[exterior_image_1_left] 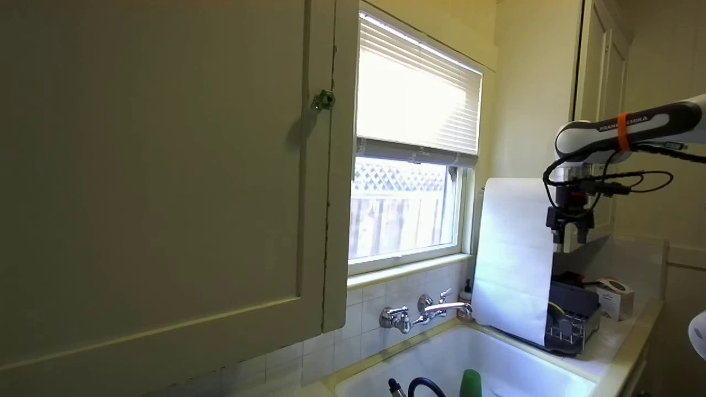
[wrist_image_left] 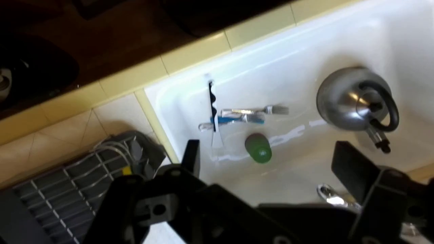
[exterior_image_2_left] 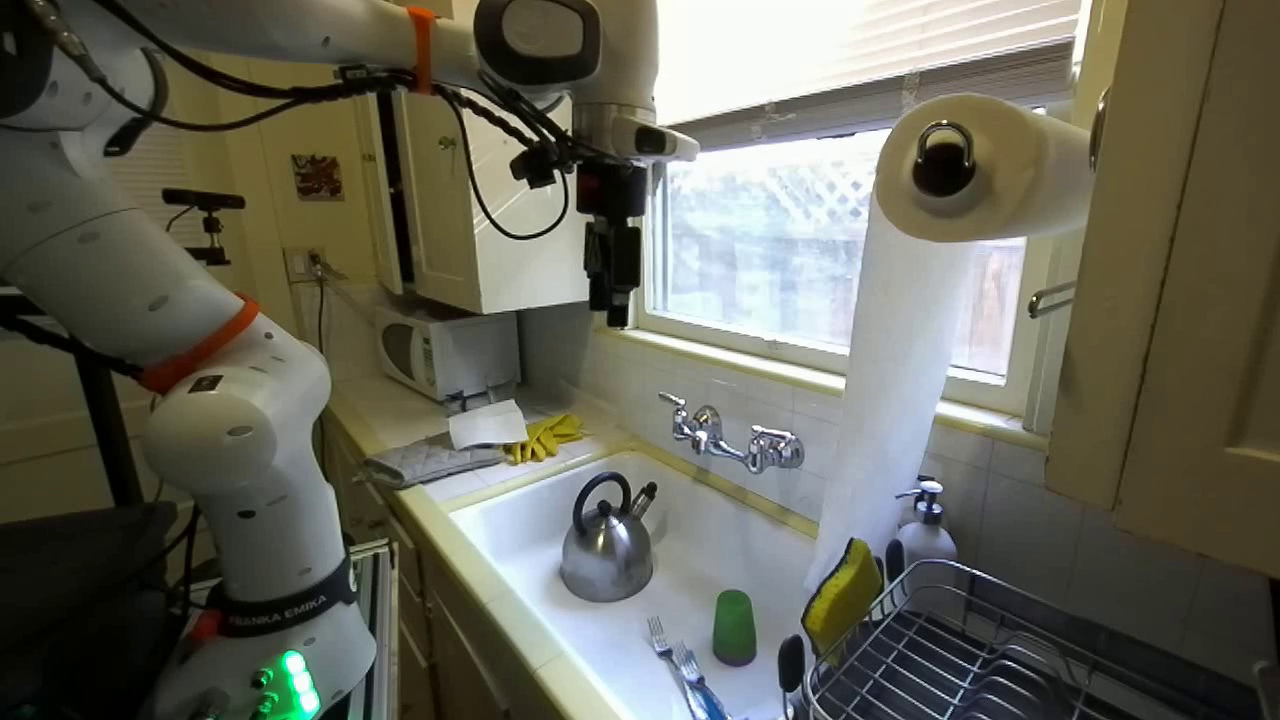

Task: Roll up the paper towel roll

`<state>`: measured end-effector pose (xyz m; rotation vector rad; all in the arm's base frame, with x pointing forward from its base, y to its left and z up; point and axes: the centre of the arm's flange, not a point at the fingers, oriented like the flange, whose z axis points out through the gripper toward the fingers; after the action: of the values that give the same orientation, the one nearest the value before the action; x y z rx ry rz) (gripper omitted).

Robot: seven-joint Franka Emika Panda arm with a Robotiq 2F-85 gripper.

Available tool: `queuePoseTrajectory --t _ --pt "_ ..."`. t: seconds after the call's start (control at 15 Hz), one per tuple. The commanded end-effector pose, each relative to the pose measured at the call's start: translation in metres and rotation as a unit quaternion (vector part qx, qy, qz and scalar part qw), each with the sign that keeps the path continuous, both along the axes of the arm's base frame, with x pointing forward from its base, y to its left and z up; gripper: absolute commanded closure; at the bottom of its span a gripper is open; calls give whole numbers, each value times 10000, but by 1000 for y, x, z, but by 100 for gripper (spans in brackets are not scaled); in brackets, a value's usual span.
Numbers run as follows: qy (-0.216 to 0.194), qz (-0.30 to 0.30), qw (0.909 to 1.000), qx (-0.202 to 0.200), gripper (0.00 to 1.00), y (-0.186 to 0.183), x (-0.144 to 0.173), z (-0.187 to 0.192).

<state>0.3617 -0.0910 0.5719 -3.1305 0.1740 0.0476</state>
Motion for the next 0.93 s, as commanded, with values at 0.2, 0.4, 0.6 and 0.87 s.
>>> queuePoseTrajectory --t 0.2,0.4,0.6,0.87 --pt "-1360 -54 9881 -718 0 3 68 52" --pt "-1763 -103 9769 -1203 0 -2 101 77" --pt "-2084 -55 9625 -1739 0 -8 133 94" --pt "-2071 181 9480 -2410 0 -11 170 110"
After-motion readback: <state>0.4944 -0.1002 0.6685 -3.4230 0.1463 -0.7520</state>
